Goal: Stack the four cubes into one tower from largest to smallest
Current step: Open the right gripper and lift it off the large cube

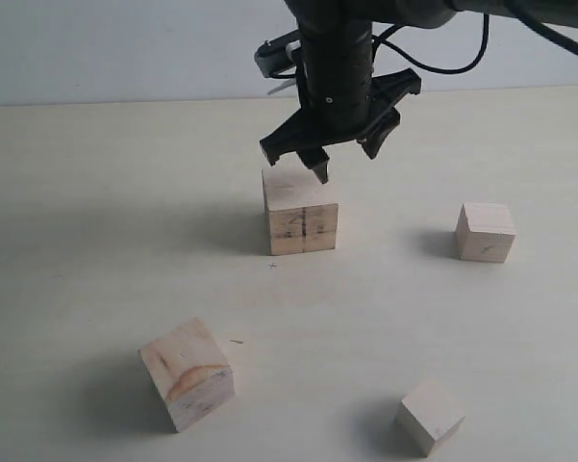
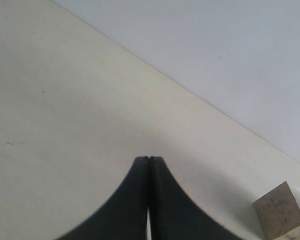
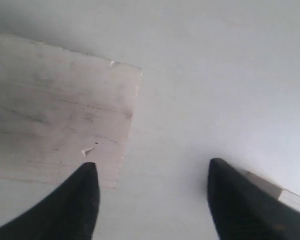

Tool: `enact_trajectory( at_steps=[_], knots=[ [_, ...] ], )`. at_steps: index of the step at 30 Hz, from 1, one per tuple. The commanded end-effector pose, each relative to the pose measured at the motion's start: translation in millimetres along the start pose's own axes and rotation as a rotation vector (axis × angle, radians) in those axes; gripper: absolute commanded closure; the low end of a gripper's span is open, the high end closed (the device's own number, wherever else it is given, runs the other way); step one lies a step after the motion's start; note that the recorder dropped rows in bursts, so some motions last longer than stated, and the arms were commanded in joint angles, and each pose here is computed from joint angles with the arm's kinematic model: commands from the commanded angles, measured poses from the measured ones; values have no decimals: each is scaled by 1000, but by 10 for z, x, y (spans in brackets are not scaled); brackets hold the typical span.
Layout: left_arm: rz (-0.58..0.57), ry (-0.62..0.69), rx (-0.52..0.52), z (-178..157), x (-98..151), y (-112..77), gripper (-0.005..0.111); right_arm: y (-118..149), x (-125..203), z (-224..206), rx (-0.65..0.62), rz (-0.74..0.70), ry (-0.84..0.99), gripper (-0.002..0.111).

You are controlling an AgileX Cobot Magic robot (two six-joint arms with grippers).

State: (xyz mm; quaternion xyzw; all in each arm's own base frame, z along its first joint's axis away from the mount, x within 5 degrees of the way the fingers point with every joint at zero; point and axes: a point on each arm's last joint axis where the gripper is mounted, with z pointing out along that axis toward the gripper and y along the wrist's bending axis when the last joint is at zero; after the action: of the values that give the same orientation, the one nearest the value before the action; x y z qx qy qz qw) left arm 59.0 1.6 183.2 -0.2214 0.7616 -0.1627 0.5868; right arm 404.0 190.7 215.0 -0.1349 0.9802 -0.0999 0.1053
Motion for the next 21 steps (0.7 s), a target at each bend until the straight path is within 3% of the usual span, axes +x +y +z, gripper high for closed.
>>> enact_trajectory(
  at_steps=[1,5,9,12,21],
  knots=[
    [-5,-2,9,-1,-9,-11,107,-98,5,-159,-7,37,-30,73],
    [-5,-2,9,-1,-9,-11,107,-313,-34,-115,-29,115,-35,107],
    [-5,-2,9,-1,-9,-11,107,-530,-34,125,-150,207,58,108],
    [-3,-2,8,-1,-9,-10,107,-459,-23,192,-302,171,105,108],
    [26,-7,3,-1,-14,-5,107,-420,-19,399,-285,167,150,108]
  ],
)
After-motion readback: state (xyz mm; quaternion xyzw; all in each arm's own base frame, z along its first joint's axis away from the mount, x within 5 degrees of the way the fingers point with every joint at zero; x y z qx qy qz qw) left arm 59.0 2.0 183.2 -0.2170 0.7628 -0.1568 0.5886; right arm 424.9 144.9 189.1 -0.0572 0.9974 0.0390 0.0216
